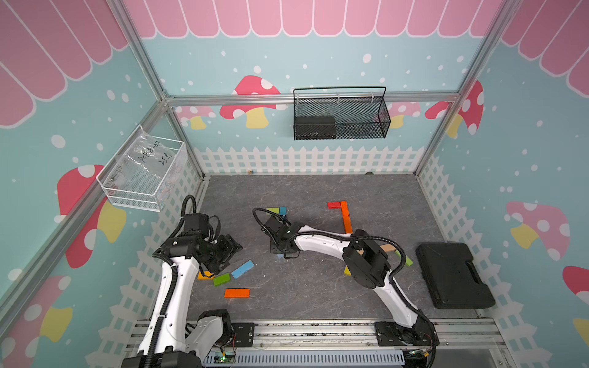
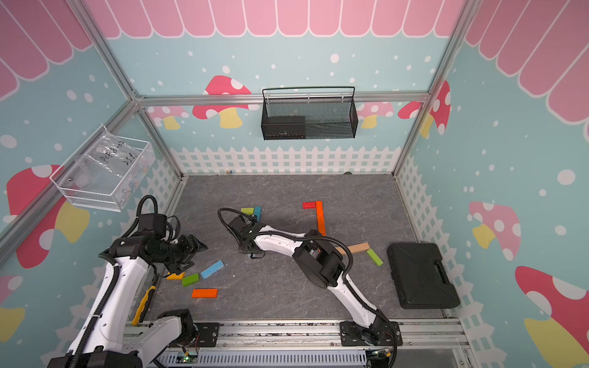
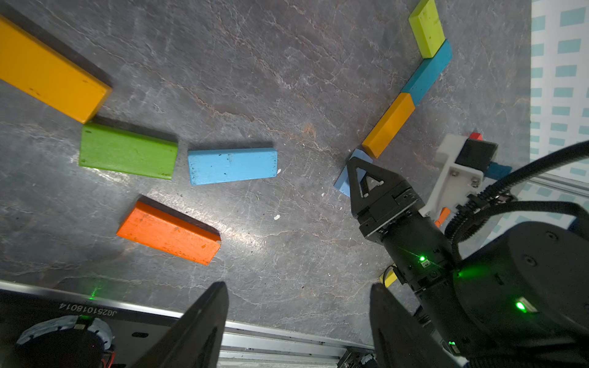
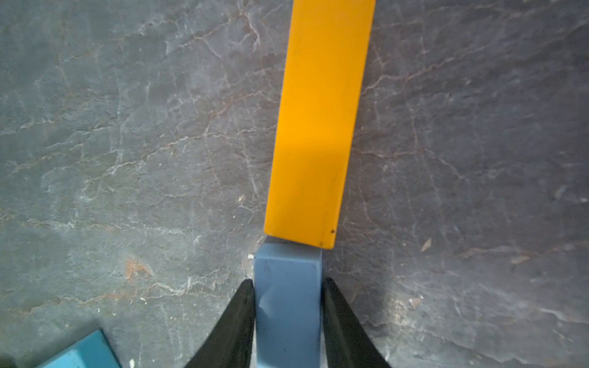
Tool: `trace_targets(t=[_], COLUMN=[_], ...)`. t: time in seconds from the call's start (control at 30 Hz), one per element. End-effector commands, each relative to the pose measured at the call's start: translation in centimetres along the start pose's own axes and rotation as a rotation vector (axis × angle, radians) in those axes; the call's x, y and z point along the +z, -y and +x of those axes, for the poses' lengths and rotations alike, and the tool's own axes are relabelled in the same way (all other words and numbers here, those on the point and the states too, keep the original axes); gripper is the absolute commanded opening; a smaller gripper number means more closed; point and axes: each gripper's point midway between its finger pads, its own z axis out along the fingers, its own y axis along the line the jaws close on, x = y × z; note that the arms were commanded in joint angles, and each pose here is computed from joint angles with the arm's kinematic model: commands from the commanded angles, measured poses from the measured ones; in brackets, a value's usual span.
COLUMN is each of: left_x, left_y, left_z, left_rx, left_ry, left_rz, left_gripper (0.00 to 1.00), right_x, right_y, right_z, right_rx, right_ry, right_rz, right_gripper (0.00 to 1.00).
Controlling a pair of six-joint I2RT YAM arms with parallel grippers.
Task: Assemble a giraffe with building blocks
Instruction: Assemble the building block at the center of the board.
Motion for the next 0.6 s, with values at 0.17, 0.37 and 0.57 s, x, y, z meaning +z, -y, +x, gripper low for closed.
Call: trace_targets(t=[0.17, 0.37, 0.57], left_x=[-0.89, -0.84, -0.86], left_y=[0.78, 0.76, 0.67], left_z=[-0.45, -0.49, -0.53], left_rx=[0.025, 0.028, 0.028], left_ry=[0.027, 0.025, 0.027], left_rz=[0.034, 0.034, 0.033], left_gripper=[0.73, 0.73, 0.73], right_x=[1.19, 1.25, 1.56], right_y=[1.13, 1.49, 1.52], right_z=[0.47, 0.16, 0.10], right_rx=[0.025, 0.047, 0.063], right_ry=[-0.003, 0.003, 0.000], right_rz=[0.061, 0.069, 0.066], right_gripper=[0.36, 0.36, 0.37])
